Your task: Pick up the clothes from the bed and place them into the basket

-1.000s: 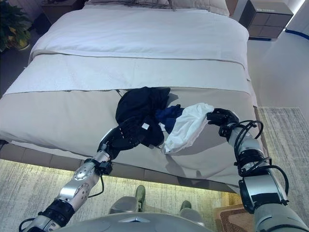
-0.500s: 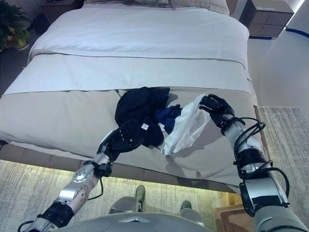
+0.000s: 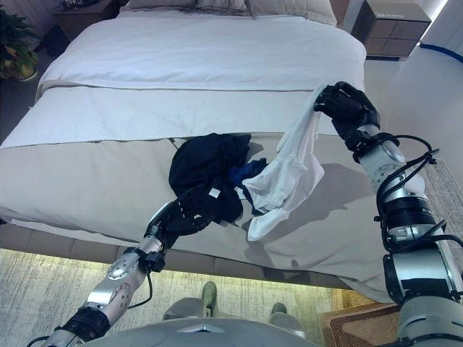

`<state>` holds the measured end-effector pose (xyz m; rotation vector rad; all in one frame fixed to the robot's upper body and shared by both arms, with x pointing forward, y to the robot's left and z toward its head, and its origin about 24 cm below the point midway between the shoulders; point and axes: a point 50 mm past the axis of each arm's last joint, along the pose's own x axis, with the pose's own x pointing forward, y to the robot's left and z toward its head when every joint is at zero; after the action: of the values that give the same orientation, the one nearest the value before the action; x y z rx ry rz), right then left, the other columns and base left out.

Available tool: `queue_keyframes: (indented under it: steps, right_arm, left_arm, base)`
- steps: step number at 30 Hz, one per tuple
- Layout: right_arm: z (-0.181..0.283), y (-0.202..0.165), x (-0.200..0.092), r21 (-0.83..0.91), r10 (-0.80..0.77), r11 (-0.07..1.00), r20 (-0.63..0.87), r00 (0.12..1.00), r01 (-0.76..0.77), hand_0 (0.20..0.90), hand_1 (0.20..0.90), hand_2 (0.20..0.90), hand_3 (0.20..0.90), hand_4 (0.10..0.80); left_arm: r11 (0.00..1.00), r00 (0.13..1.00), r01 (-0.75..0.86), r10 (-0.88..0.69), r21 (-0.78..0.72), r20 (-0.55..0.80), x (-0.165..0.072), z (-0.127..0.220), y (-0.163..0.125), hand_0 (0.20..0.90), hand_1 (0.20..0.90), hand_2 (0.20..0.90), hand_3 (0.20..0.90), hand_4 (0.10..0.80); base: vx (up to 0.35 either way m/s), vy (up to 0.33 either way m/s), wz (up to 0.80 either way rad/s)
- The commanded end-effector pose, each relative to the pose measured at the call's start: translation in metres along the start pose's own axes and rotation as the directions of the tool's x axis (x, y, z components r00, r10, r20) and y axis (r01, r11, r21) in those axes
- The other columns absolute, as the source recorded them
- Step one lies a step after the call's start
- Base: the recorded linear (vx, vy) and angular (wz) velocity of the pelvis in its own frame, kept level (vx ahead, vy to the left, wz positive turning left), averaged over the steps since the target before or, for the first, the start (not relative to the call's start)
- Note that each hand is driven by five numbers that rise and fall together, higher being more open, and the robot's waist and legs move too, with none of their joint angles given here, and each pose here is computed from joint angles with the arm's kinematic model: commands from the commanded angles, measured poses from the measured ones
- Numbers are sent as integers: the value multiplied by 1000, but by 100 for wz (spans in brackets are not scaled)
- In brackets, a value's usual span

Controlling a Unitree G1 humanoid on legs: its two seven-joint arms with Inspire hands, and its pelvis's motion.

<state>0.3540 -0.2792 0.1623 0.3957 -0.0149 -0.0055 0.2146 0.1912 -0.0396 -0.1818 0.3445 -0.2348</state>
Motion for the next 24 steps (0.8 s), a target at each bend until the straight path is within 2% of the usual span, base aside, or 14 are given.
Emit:
queue_keyframes:
  steps: [1,15,24]
  right_arm:
    - [91,24,2,73,87,990,332,939,-117,300,300,300,200,100]
    - [171,34,-19,64,32,995,526,850,-78,300,300,300,200,100]
    - [202,45,-30,33,-7,999,574,819,-15,300,300,300,200,100]
  left_arm:
    - [997,987,54,-61,56,147,7,23,-5,900,900,900,900,800]
    - [997,997,15,-21,78,81,4,11,5,900,900,900,900,800]
    - [996,999,-3,-1,92,42,7,5,8,900,900,900,900,800]
  base:
    - [0,0,0]
    - [9,5,-4]
    - [16,25,-14]
